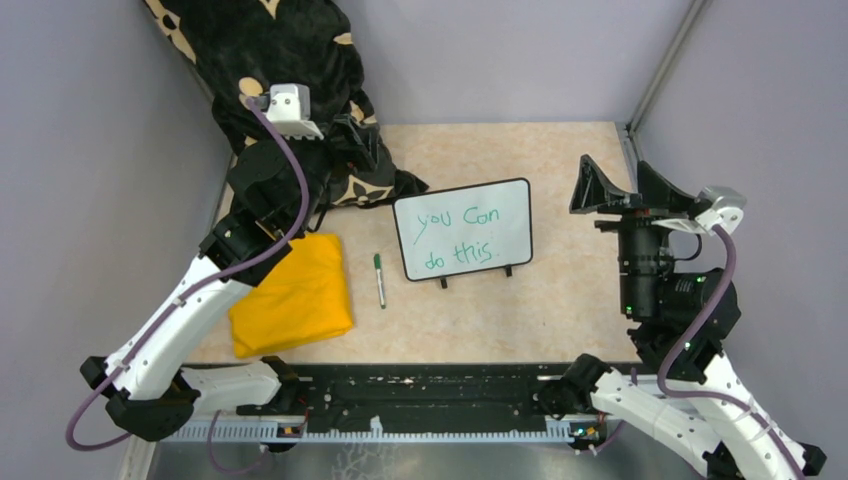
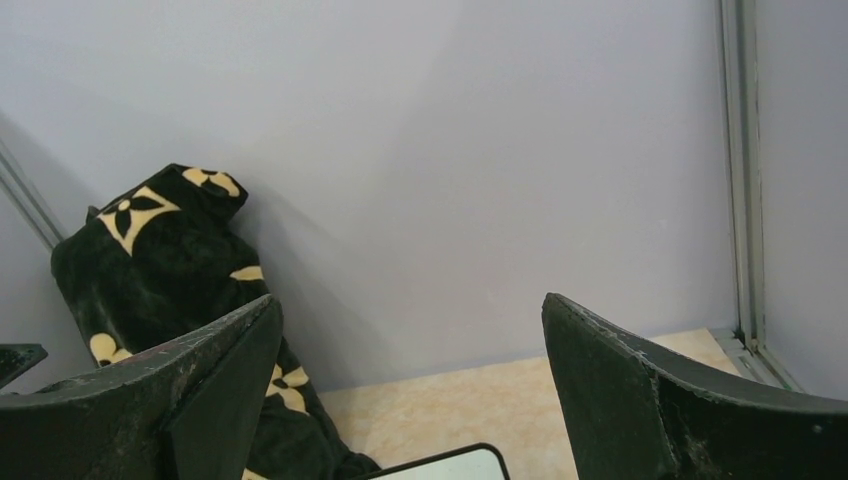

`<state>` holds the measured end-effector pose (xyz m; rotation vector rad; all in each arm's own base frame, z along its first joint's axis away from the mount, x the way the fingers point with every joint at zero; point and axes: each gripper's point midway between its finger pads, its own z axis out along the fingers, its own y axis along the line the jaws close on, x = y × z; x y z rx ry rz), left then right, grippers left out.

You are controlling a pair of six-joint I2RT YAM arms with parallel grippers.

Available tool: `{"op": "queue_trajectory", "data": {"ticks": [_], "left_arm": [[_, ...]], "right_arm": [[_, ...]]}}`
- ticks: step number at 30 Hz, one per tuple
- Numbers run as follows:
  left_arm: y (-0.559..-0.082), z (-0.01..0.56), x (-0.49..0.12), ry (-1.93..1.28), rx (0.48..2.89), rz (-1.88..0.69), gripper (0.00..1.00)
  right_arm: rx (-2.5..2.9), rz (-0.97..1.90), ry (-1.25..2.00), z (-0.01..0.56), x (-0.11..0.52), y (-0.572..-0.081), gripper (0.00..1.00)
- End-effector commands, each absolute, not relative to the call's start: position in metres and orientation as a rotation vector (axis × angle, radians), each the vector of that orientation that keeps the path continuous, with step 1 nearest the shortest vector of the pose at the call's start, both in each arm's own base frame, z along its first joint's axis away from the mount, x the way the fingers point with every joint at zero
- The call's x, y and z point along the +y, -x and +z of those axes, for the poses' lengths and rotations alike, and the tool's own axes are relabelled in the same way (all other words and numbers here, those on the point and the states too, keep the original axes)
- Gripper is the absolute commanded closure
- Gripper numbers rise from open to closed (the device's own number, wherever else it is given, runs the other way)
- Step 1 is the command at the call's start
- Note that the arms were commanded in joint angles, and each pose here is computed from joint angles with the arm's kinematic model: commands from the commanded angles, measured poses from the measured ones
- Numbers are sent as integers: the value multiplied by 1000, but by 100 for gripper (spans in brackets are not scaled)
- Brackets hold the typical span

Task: Write a sentence on the whiteboard
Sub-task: Reset both arms

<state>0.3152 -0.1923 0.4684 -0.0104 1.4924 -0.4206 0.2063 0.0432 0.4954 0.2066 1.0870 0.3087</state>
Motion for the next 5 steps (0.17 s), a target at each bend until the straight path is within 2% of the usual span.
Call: {"op": "queue_trajectory", "data": {"ticks": [1,5], "left_arm": [[-309,482,-189,-5,1446,-433,1],[-311,480,-184,9,1452,-403,1]], "right_arm": [[1062,315,-211,501,41,-204,1],[1070,309,-210,499,42,-205,1]]}}
